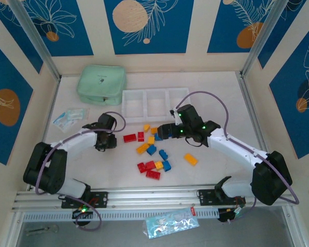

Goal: Sort the legos into containers by color
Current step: Pick up the lego from the center of the table, then place the lego in the container, then pick up the lego from the center of the table.

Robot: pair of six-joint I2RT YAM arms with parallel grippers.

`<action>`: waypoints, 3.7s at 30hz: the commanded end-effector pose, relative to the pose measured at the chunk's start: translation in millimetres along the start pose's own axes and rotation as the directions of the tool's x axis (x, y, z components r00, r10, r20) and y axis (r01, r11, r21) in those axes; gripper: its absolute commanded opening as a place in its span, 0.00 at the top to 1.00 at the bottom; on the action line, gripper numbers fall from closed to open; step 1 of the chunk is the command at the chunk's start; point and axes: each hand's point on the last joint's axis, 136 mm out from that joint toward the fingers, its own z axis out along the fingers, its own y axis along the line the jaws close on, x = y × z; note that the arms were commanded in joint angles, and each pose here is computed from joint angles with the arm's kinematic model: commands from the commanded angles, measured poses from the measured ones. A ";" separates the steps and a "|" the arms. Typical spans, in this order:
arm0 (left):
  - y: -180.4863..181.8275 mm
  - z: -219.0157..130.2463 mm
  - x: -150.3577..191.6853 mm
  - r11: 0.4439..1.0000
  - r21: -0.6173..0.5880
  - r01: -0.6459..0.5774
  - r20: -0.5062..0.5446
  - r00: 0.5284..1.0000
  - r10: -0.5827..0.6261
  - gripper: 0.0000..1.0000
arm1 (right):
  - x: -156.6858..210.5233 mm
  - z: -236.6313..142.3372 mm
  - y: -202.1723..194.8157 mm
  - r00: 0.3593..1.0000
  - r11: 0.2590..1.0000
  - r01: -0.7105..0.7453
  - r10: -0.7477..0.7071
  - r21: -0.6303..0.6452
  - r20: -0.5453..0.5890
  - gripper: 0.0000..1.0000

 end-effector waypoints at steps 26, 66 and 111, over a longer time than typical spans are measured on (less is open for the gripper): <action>-123.1 -39.8 -180.3 0.994 0.044 -0.104 0.271 0.959 0.089 0.88 | -33.5 1.0 -3.2 0.996 0.990 -0.091 0.093 -0.107 0.009 0.01; -98.1 -74.6 -76.6 0.978 0.138 -0.156 0.150 0.979 0.135 0.31 | 15.4 9.2 34.4 0.984 0.996 0.006 -0.021 -0.084 -0.175 0.01; -74.9 27.7 -5.4 0.999 0.010 -0.036 -0.030 0.999 0.037 0.35 | 5.0 9.5 21.0 0.991 0.999 -0.016 0.010 -0.052 -0.131 0.01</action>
